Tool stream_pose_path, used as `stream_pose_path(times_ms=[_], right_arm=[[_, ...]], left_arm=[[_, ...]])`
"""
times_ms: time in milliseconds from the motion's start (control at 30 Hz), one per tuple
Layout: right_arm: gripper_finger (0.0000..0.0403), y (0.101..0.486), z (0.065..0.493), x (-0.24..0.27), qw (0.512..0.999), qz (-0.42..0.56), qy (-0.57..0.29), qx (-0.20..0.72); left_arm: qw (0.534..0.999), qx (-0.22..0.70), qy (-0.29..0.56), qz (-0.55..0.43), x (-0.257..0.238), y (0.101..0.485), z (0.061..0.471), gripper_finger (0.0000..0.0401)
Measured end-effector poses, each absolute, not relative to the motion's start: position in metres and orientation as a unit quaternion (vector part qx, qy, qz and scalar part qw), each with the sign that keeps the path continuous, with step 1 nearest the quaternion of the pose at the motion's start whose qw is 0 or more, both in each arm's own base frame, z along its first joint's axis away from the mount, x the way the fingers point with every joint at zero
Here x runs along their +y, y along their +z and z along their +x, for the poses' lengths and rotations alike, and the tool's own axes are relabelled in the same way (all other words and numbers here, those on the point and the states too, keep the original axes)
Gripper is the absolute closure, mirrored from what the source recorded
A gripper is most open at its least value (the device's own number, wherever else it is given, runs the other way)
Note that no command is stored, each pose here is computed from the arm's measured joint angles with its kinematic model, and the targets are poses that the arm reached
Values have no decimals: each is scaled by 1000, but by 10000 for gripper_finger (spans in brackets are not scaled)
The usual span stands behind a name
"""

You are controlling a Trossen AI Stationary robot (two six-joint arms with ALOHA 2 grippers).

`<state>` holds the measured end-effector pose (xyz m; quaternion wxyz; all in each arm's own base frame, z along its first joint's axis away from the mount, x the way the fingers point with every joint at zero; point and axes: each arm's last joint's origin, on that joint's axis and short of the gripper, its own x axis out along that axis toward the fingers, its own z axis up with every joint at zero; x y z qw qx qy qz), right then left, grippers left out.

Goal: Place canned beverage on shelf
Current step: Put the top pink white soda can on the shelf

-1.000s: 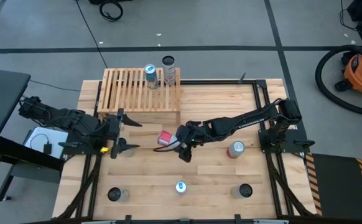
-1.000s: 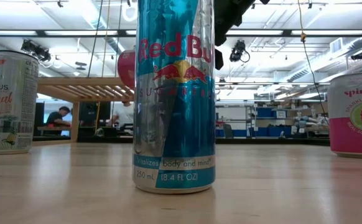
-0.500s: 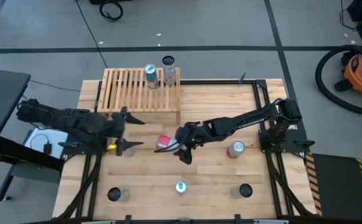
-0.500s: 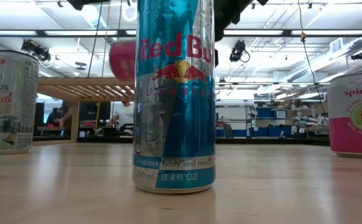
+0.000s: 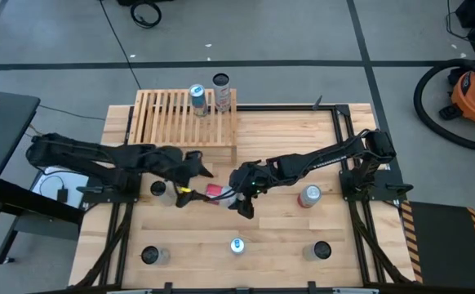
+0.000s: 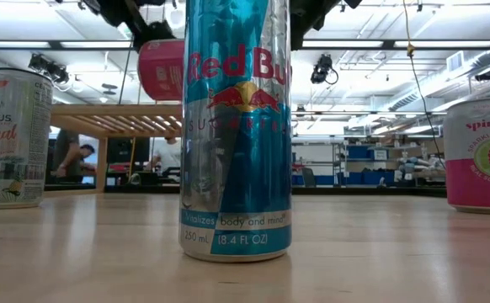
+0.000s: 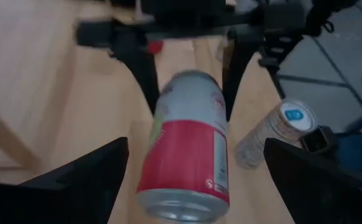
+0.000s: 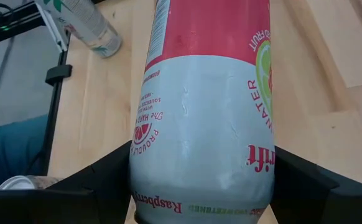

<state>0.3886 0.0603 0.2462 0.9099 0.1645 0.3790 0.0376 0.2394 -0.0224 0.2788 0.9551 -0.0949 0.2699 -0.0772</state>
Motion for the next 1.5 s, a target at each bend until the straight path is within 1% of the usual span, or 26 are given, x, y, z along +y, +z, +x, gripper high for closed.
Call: stream_pose_path(times_ms=[200, 533, 933, 1333, 1433, 1500], right_arm=[[104, 246, 388, 61, 908, 167, 48, 381], [104, 246, 389, 59, 908, 169, 45, 380], [104, 246, 389, 56, 907, 174, 51, 381], [104, 245, 389, 56, 906, 166, 55, 385], [104, 245, 389, 56, 906, 166, 56, 385], [104, 245, 389, 56, 906, 167, 57, 385]], left_arm=[[940, 290, -105, -146, -18, 262, 259, 21], [919, 334, -121, -170, -19, 241, 277, 21], [874, 435, -162, -141, -24, 247, 305, 21], [871, 442, -165, -138, -26, 244, 305, 22], [871, 442, -165, -136, -27, 244, 305, 31], [872, 442, -165, -132, -27, 244, 305, 45]])
